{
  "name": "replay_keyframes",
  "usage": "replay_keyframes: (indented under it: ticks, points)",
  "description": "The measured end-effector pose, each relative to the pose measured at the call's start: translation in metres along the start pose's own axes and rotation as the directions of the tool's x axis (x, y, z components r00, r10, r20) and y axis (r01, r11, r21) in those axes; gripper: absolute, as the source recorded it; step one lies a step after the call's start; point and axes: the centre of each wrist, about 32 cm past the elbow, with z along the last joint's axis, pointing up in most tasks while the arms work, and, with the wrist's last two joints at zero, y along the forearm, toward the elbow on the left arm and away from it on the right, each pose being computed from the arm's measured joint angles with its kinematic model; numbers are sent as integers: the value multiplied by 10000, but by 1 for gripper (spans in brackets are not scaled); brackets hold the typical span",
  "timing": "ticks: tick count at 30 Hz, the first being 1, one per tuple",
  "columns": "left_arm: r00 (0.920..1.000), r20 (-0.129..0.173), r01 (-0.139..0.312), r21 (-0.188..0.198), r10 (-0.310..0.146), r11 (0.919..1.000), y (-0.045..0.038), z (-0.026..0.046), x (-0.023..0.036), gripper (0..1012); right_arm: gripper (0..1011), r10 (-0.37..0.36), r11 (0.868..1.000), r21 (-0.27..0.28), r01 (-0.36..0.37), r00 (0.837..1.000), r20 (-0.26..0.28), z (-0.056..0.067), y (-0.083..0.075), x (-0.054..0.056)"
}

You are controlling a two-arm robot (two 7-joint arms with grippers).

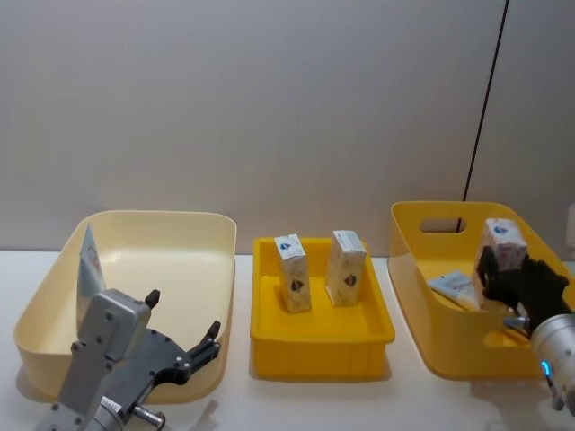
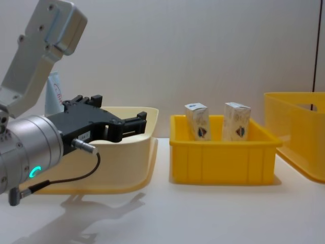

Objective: Bimanual collaborative sorting of washing and personal care products

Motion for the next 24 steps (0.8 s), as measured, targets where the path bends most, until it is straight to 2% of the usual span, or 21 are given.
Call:
replay_keyframes:
  ticks: [4, 10, 14, 18, 22, 24]
  points:
    - [10000, 1, 0, 1, 0, 10000, 0, 0, 0, 1003, 476, 49, 9991, -419, -49, 10000, -3, -10, 30, -25]
    - [10000, 0, 0, 0, 0, 10000, 0, 0, 0, 1003, 687, 93, 9959, -900, -91, 10000, 18, -23, 64, -49]
    - [10000, 0, 0, 0, 0, 10000, 0, 0, 0, 1003, 762, 106, 9944, -1048, -104, 9999, 20, -28, 74, -57]
    - [10000, 1, 0, 1, 0, 10000, 0, 0, 0, 1003, 906, 124, 9926, -1207, -120, 9999, 27, -33, 84, -65]
    - [10000, 0, 0, 0, 0, 10000, 0, 0, 0, 1003, 996, 133, 9916, -1289, -128, 9999, 30, -34, 91, -70]
    - [10000, 0, 0, 0, 0, 10000, 0, 0, 0, 1003, 1001, 138, 9915, -1296, -132, 9999, 33, -35, 91, -71]
